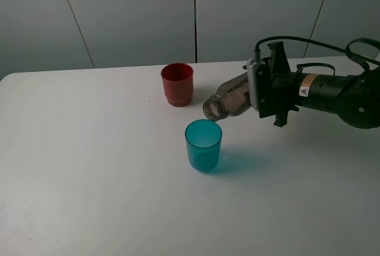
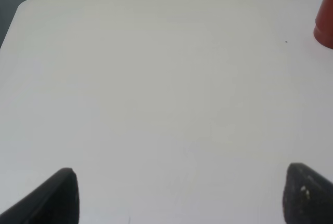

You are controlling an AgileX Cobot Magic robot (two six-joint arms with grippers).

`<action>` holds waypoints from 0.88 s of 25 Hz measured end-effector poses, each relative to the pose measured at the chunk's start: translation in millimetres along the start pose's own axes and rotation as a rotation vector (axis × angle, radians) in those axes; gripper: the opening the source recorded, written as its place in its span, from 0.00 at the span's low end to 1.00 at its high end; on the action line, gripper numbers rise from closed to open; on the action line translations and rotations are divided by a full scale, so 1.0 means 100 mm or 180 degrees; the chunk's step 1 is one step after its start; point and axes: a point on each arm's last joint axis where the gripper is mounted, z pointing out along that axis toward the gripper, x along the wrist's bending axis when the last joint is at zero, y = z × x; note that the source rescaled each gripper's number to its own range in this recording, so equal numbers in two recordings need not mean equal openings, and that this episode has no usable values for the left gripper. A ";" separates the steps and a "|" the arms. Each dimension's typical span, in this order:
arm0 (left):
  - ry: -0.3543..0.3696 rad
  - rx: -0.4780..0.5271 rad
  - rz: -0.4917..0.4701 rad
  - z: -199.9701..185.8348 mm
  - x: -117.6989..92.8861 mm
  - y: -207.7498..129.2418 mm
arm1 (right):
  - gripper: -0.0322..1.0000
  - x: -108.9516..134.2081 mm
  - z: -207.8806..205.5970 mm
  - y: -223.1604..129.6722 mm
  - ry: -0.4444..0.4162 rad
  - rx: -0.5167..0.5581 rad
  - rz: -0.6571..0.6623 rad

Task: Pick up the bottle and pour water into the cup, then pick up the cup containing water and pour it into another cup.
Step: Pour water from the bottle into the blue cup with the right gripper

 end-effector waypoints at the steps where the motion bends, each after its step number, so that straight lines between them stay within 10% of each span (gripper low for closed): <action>1: 0.0000 0.0000 0.0000 0.00 0.00 0.00 | 0.03 0.00 0.00 0.00 -0.0002 0.0007 0.0008; 22: 0.0000 0.0000 0.0000 0.00 0.00 0.00 | 0.03 -0.08 0.05 0.03 -0.0011 -0.0177 -0.0294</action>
